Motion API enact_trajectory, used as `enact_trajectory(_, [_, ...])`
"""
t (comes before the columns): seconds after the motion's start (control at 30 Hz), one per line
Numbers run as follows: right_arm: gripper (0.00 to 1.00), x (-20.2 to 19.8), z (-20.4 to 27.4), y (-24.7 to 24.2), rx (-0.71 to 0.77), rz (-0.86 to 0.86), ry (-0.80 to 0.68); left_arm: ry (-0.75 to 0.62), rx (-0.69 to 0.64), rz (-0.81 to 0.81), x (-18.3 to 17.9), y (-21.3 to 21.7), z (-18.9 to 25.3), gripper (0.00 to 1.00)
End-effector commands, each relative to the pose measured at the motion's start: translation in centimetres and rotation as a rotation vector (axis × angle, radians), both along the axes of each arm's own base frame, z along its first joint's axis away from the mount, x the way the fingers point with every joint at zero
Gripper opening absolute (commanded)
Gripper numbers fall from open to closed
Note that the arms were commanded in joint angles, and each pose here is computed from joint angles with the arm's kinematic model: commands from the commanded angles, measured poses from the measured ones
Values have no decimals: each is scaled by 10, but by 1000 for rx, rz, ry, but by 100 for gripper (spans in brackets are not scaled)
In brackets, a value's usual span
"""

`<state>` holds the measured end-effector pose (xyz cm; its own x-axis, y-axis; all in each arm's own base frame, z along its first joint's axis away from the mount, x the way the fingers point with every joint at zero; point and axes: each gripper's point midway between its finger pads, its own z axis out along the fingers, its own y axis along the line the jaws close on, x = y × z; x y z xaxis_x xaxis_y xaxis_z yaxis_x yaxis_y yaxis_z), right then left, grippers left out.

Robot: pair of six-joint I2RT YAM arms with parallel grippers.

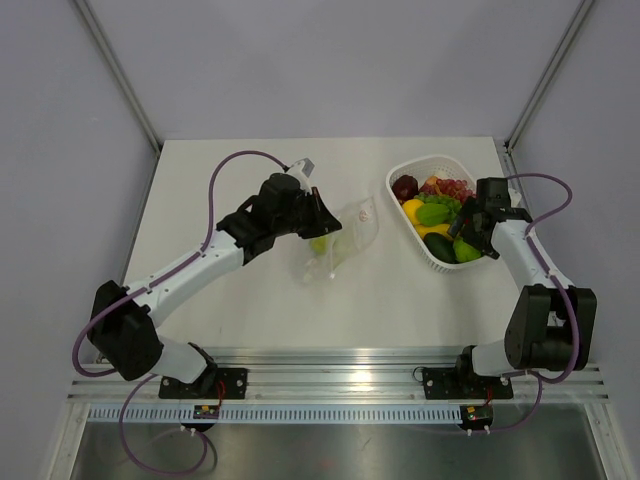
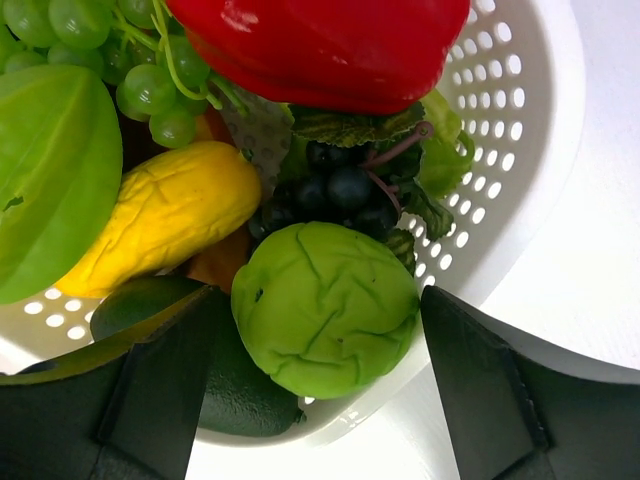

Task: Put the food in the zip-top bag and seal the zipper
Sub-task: Pick up the fake fruit from the bin.

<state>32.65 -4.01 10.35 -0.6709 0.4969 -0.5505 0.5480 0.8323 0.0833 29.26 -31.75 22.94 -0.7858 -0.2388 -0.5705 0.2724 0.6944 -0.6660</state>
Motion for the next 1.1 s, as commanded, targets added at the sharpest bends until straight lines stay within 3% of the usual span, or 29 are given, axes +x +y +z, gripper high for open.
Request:
enact_trajectory(0.0, [86,17,8,2,11,23,-51,-38,-39,-23,5,-7,10,0])
enact_trajectory(0.13, [78,18,8,3,16,28,-57,-33,-39,-25,4,-7,9,0])
enact_trajectory(0.3, [52,15,18,2,14,25,-74,-36,-40,-25,4,-7,10,0])
enact_trajectory(0.43, [41,11,36,2,9,22,-117,-30,-43,-32,4,-9,7,0])
enact_trajectory(1.07, [36,-9,126,25,79,109,-318,12,-119,-59,8,-30,8,0])
